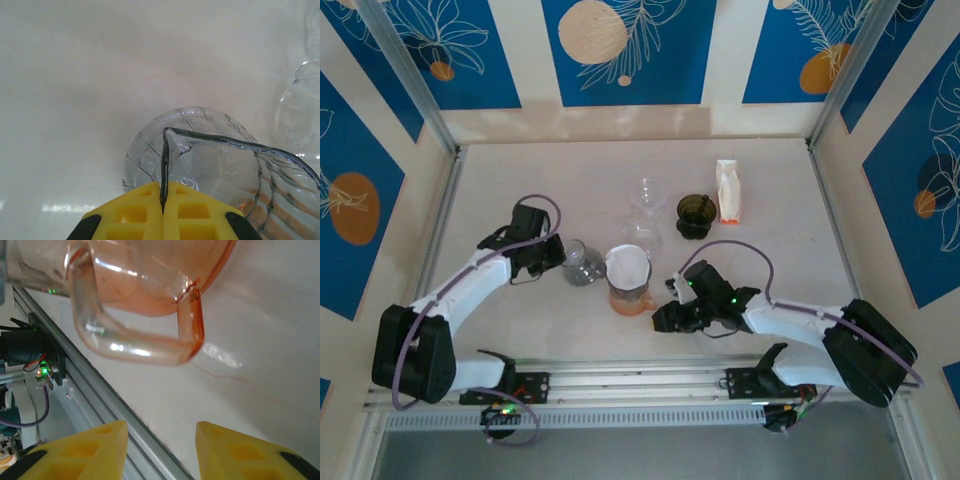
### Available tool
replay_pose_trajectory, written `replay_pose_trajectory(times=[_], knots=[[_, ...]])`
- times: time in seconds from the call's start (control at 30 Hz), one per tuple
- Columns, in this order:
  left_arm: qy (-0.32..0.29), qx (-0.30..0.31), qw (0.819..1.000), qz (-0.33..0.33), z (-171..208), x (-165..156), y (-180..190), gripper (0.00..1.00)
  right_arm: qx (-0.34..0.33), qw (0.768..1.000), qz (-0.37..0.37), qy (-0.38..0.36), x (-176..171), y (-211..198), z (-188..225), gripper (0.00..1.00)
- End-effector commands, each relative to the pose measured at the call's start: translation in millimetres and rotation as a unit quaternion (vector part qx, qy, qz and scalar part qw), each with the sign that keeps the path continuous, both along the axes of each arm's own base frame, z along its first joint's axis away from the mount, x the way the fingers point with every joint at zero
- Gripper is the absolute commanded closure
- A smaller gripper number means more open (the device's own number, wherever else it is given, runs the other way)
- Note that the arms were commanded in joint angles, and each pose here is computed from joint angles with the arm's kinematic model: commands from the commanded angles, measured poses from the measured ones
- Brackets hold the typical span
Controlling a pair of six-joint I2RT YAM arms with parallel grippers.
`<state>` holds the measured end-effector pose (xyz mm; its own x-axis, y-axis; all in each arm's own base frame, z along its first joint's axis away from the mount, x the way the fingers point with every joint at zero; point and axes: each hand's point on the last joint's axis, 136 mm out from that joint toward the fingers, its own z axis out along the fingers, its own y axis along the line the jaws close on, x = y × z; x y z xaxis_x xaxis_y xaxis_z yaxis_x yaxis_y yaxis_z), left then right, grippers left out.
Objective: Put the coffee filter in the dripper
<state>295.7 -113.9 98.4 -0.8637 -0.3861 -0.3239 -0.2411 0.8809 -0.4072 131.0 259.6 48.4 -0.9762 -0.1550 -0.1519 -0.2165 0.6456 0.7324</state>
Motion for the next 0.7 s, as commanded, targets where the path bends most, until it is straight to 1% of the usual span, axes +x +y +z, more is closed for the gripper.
replay_pose_trajectory(times=[0.0, 0.17, 0.47, 0.67], knots=[[0.004, -0.014, 1.000, 0.008, 8.2, -9.9, 5.1, 1.00, 0.036, 0.999, 0.006, -0.005, 7.2, 13.8, 8.4, 0.61], [0.010, -0.015, 0.999, 0.032, 9.0, -21.8, 14.7, 1.00, 0.039, 0.999, -0.006, -0.014, 20.5, 22.5, 6.4, 0.63], [0.009, -0.021, 0.999, 0.044, 12.3, -38.9, 21.2, 1.00, 0.058, 0.998, -0.017, -0.035, 42.6, 38.0, 13.4, 0.66], [0.016, -0.007, 0.998, 0.052, 9.6, -47.0, 28.2, 1.00, 0.066, 0.997, -0.023, -0.044, 58.0, 48.4, 15.3, 0.67]])
